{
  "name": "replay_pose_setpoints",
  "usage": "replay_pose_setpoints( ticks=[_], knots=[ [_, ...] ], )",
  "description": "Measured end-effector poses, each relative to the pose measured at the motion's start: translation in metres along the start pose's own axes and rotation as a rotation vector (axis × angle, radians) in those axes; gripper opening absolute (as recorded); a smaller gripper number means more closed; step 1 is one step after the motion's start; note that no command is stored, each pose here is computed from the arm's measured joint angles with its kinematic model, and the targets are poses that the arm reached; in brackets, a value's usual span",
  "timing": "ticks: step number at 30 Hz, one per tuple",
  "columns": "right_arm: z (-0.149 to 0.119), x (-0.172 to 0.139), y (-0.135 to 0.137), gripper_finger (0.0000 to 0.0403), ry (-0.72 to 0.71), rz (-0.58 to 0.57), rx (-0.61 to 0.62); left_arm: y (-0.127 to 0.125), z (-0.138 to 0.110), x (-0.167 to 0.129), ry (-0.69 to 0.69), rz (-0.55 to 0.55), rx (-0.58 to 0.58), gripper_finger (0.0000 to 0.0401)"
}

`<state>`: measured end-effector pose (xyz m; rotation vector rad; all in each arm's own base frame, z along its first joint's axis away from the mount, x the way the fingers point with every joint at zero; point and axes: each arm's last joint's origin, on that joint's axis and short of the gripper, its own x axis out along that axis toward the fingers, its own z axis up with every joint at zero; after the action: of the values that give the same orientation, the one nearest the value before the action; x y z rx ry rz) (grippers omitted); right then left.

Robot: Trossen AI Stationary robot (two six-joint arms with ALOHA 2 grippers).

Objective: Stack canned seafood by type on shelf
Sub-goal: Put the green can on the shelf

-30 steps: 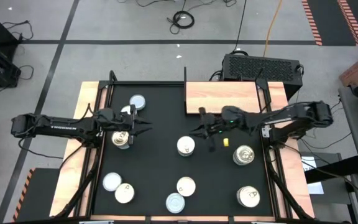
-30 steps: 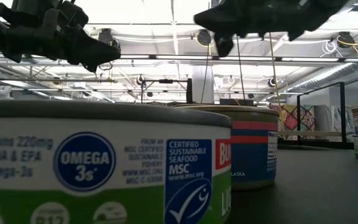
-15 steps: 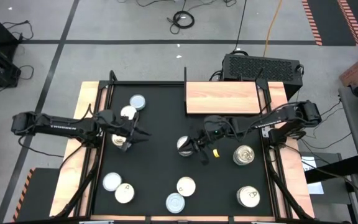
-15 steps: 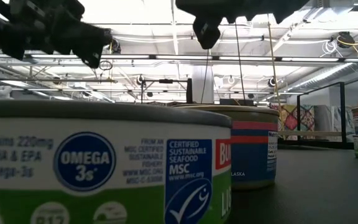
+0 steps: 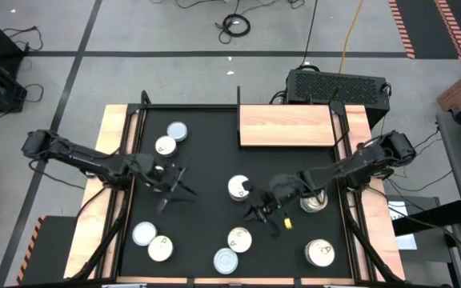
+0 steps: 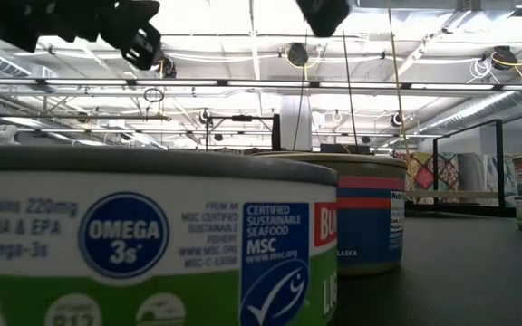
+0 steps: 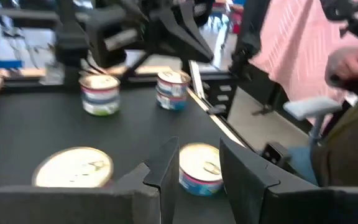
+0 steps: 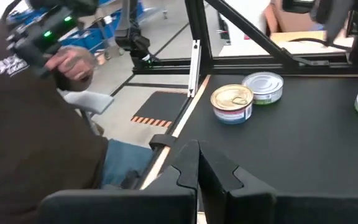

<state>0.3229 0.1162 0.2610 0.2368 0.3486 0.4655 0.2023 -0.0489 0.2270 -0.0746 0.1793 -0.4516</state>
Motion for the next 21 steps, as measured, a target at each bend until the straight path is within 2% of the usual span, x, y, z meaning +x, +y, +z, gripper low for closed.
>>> replay_pose_setpoints(
  ticks=[3, 8, 12, 15, 21],
  knots=[
    [-0.006, 0.003, 0.020, 0.0000, -0.010, -0.043, 0.080, -0.010, -0.002, 0.015, 0.044, -0.041, 0.001, 0.0116],
    [-0.026, 0.016, 0.049, 0.0000, -0.029, -0.119, 0.301, -0.033, -0.013, 0.040, 0.138, -0.126, -0.001, 0.0116],
    [-0.057, 0.043, 0.065, 0.0000, -0.028, -0.094, 0.529, -0.052, -0.025, 0.059, 0.213, -0.157, 0.002, 0.0116],
    [-0.078, 0.065, 0.076, 0.0000, 0.010, -0.078, 0.657, -0.066, -0.035, 0.071, 0.271, -0.203, 0.013, 0.0116],
    [-0.095, 0.105, 0.096, 0.0000, 0.073, -0.091, 0.886, -0.090, -0.057, 0.090, 0.361, -0.286, 0.088, 0.0116]
  ],
)
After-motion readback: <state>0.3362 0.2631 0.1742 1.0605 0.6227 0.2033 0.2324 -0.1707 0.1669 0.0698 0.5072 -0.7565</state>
